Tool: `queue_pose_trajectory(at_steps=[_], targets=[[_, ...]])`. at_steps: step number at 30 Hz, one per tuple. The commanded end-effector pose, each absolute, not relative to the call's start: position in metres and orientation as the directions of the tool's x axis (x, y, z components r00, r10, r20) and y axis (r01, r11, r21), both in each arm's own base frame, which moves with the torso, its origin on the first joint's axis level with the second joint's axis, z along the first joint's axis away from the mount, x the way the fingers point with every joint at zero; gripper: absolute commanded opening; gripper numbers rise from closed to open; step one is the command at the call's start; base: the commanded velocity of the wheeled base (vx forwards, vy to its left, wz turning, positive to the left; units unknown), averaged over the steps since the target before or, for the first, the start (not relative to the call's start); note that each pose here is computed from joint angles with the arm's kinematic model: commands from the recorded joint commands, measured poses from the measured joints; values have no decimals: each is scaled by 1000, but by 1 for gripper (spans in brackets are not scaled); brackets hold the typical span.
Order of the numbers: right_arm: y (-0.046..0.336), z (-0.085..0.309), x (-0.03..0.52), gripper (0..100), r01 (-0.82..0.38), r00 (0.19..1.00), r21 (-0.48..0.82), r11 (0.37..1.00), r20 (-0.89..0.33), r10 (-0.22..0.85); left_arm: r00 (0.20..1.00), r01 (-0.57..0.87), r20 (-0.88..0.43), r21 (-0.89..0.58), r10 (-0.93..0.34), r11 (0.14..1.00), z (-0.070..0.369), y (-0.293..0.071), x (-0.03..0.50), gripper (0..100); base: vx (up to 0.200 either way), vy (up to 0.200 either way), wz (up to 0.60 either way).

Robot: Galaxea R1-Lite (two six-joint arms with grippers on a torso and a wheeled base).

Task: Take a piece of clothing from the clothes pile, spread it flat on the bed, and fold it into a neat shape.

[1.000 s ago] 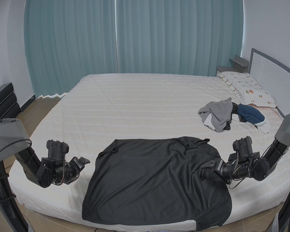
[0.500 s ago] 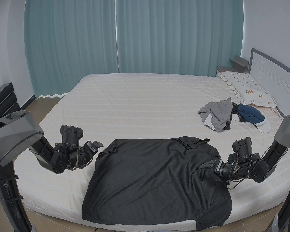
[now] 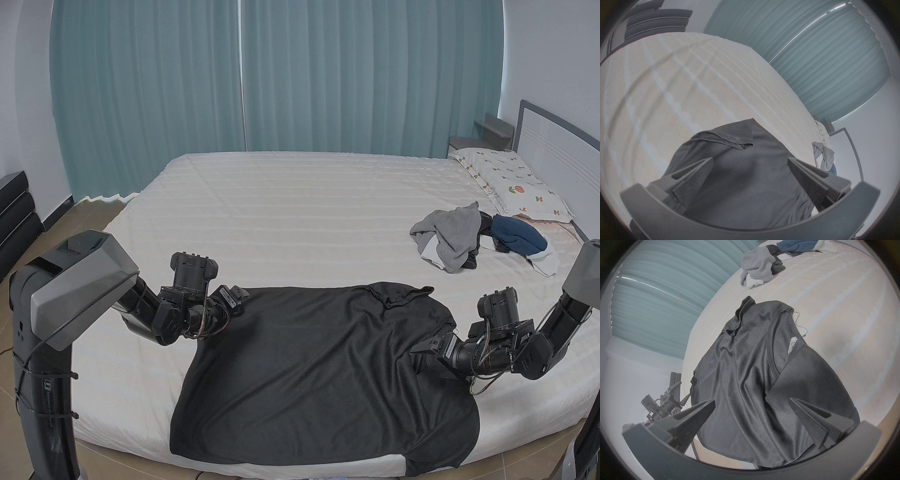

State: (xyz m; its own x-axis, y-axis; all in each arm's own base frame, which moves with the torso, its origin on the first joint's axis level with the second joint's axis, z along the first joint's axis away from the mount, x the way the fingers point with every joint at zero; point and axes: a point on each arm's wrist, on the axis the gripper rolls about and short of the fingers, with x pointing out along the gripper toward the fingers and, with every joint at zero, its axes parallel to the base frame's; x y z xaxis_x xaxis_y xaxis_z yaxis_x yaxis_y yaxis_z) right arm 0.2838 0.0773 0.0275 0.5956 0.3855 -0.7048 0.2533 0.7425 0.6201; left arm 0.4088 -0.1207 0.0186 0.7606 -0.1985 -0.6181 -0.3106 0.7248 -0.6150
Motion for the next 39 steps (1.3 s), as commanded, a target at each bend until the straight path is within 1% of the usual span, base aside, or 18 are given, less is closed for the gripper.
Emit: queue_pose_trajectory(at_steps=[1, 6, 7, 9, 10, 15, 24, 27, 29, 35, 39], targets=[[78, 26, 285, 100, 254, 594, 619, 743, -706, 385, 749, -337, -639, -596, -176, 729, -3, -120, 420, 100, 0, 0, 0], [80, 27, 285, 100, 248, 595, 621, 744, -703, 389, 769, -330, -617, -608, -168, 722, -7, -120, 434, 100, 0, 0, 0], [81, 27, 285, 100, 245, 592, 620, 745, -704, 391, 786, -337, -601, -612, -144, 715, -5, -115, 442, 100, 0, 0, 0], [81, 27, 285, 100, 242, 594, 622, 745, -702, 393, 791, -342, -597, -613, -134, 713, -6, -113, 444, 100, 0, 0, 0], [81, 28, 285, 100, 241, 595, 622, 745, -701, 393, 792, -343, -596, -613, -132, 712, -6, -111, 445, 0, 0, 0, 0], [81, 28, 285, 100, 241, 595, 622, 745, -701, 393, 792, -353, -598, -613, -123, 707, -11, -107, 450, 0, 0, 0, 0], [82, 28, 287, 100, 238, 598, 624, 744, -698, 394, 811, -365, -577, -626, -95, 689, -5, -91, 456, 0, 0, 0, 0], [82, 29, 288, 100, 238, 600, 625, 743, -696, 394, 823, -374, -563, -639, -77, 672, -2, -83, 462, 0, 0, 0, 0], [80, 29, 289, 100, 239, 606, 627, 742, -693, 390, 827, -395, -558, -663, -68, 636, 1, -77, 464, 0, 0, 0, 0], [81, 30, 293, 100, 217, 638, 643, 734, -663, 392, 831, -420, -555, -672, -40, 609, 3, -62, 466, 0, 0, 0, 0], [82, 26, 307, 100, 184, 681, 660, 728, -620, 390, 833, -434, -553, -678, -22, 592, 2, -53, 470, 0, 0, 0, 0]])
